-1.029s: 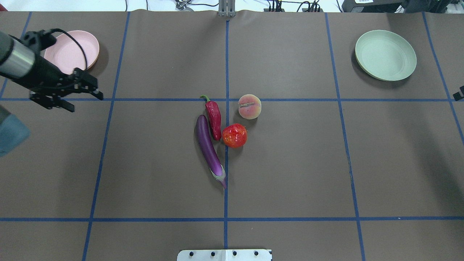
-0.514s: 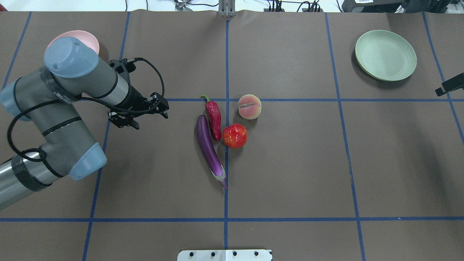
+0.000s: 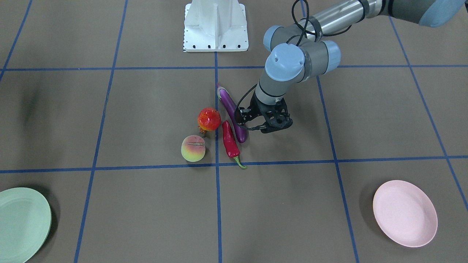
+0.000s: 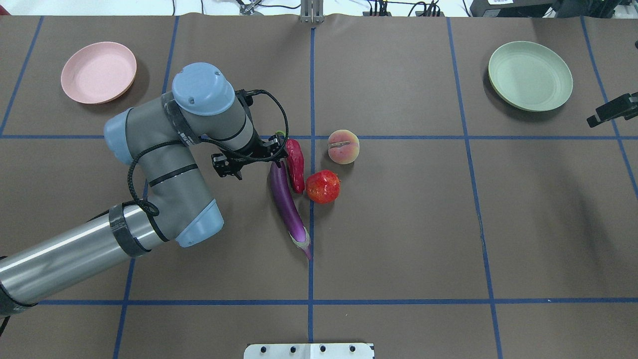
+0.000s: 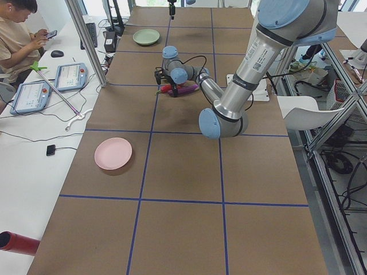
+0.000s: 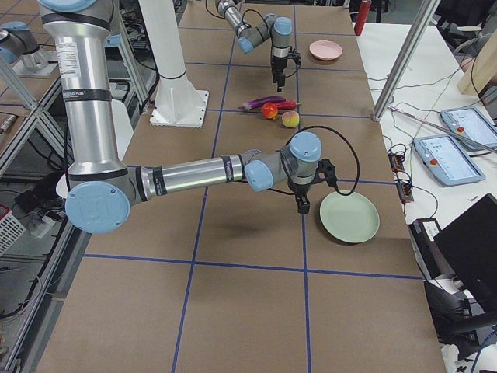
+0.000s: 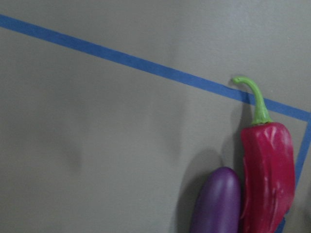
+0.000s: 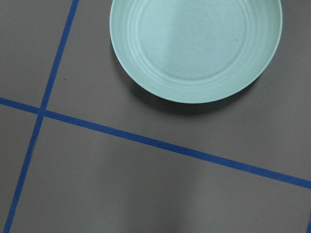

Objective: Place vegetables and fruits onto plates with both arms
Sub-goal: 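Move the left gripper toward the purple eggplant in the middle, then lower the left gripper and close it on the purple eggplant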

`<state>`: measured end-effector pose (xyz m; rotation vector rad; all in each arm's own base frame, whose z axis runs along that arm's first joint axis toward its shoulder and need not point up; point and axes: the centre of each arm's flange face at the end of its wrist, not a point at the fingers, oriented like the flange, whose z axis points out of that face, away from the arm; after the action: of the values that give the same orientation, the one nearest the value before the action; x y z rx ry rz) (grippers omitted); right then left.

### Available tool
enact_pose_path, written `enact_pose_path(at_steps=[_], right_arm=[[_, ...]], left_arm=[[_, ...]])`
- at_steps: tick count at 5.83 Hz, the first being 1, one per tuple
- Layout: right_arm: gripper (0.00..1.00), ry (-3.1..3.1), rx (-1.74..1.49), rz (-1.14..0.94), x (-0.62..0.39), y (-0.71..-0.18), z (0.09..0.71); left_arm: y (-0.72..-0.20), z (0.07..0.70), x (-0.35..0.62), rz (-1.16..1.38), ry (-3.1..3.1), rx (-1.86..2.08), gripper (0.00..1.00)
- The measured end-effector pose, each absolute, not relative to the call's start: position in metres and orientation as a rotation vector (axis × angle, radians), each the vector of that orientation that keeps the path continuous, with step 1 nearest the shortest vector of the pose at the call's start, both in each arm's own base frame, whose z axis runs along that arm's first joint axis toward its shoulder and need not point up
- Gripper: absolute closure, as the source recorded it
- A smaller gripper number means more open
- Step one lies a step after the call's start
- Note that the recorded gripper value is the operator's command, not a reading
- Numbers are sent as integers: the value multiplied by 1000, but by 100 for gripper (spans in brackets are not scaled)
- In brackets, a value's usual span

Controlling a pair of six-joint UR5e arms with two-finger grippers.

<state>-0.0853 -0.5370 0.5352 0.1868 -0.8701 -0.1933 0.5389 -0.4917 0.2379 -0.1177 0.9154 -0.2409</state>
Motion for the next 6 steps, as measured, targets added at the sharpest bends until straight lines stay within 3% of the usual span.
enact_pose_path(at_steps=[4,6], right_arm=[[0,-876,174,-192,-87,-537,539],[0,-876,171,-191,-87,-537,541]], left_arm=[[-445,226,585,-180,861,-152,9],[-435,224,597,-161,857,-161,16]])
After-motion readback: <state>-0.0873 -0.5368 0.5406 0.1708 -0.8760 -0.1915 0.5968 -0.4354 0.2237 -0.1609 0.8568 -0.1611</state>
